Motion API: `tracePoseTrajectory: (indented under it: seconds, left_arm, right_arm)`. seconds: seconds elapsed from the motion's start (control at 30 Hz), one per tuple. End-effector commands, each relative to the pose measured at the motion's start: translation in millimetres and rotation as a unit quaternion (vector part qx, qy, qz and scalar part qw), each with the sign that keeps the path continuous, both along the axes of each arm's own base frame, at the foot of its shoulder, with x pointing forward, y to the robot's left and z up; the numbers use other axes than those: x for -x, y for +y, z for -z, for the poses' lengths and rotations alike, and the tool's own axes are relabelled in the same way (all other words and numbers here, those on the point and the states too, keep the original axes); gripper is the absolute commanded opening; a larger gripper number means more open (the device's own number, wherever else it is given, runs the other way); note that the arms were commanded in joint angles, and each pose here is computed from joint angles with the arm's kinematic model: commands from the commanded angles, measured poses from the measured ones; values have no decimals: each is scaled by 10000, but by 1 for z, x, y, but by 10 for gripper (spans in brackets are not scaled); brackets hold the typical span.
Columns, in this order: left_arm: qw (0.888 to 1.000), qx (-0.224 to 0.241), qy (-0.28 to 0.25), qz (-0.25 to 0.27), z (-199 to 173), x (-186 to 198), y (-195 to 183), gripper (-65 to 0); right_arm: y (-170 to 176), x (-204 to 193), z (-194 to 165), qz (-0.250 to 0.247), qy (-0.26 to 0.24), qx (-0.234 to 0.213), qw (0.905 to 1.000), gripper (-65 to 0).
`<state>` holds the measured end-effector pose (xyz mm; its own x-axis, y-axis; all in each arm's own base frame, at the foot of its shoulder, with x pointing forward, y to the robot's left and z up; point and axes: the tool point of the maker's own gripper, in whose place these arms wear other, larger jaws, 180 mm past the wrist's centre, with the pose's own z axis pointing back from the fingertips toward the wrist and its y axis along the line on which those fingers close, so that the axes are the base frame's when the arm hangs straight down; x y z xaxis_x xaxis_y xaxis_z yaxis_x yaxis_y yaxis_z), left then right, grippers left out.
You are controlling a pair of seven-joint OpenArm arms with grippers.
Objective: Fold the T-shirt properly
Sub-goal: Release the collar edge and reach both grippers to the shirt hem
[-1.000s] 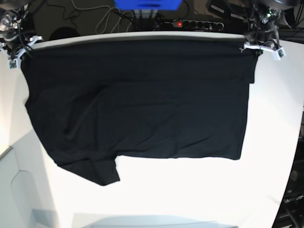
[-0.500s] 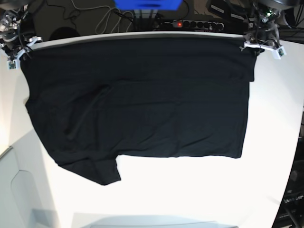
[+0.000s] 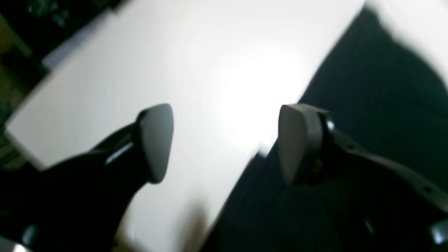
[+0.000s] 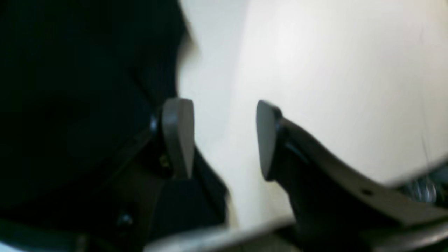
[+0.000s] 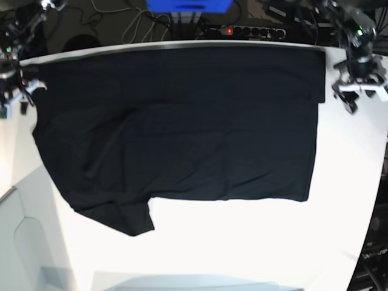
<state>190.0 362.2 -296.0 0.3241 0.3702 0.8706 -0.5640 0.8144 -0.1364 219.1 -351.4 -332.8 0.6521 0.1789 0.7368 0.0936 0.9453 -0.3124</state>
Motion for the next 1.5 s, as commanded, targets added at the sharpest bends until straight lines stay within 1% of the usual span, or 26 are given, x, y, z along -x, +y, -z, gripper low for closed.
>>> tracePoseTrajectory:
  seconds: [0.0,0.1,0.17,0.23,0.37,0.47,0.57,0.63,0.7,0.77,0.93,1.0,1.07,1.17,1.27,1.33,1.47]
  left_arm:
    - [9994,-101,-318,61,-15,-14,0,-200]
    - [9971,-52,-738,157,-31,-47,-2,-200]
    - [9958,-15,-874,287,-36,-68,-3,-200]
    - [9942,39,-943,511,-37,-92,-7,-200]
    - [9926,239,-866,814,-25,-133,-9,-199]
    - [9920,411,-749,931,-14,-157,-8,-198]
    - [9912,566,-557,1056,0,-178,-8,-197]
    - [9900,661,-490,1146,4,-194,-10,-197]
    - [9895,711,-480,1166,7,-206,-9,-197]
    - [9893,668,-548,1178,9,-216,-9,-197]
    - [9882,433,-605,1339,17,-235,-13,-197]
    - [9882,391,-557,1375,23,-240,-13,-197]
    - [9887,444,-517,1332,31,-245,-12,-197]
    - [9891,490,-412,1324,41,-252,-12,-197]
    - [9887,516,-324,1373,51,-259,-17,-197]
    - [9884,479,-314,1407,52,-265,-18,-197]
    - [9864,365,-120,1595,61,-276,-28,-197]
  right_arm:
    - [4,-23,-17,-173,-370,47,9992,-351]
    - [28,-70,-28,-676,-641,-34,9956,-351]
    - [43,-99,-30,-946,-753,-176,9925,-351]
    - [48,-131,-35,-1087,-870,-322,9897,-351]
    - [49,-190,-31,-1131,-899,-869,9857,-351]
    - [45,-222,-22,-1102,-730,-1288,9828,-351]
    - [43,-249,-13,-1075,-661,-1761,9762,-350]
    - [36,-262,-3,-732,-830,-1993,9737,-334]
    - [31,-270,3,-560,-1007,-2045,9721,-316]
    - [30,-271,12,-467,-1059,-2026,9724,-310]
    - [24,-270,23,-305,-1213,-1773,9762,-310]
    - [21,-270,26,-236,-1183,-1660,9787,-310]
    - [17,-263,34,-108,-1112,-1584,9810,-309]
    - [18,-260,40,-92,-1061,-1593,9815,-309]
    - [19,-249,53,-74,-924,-1600,9827,-309]
    - [25,-246,60,-91,-867,-1647,9825,-309]
    - [31,-241,69,-99,-788,-1687,9825,-312]
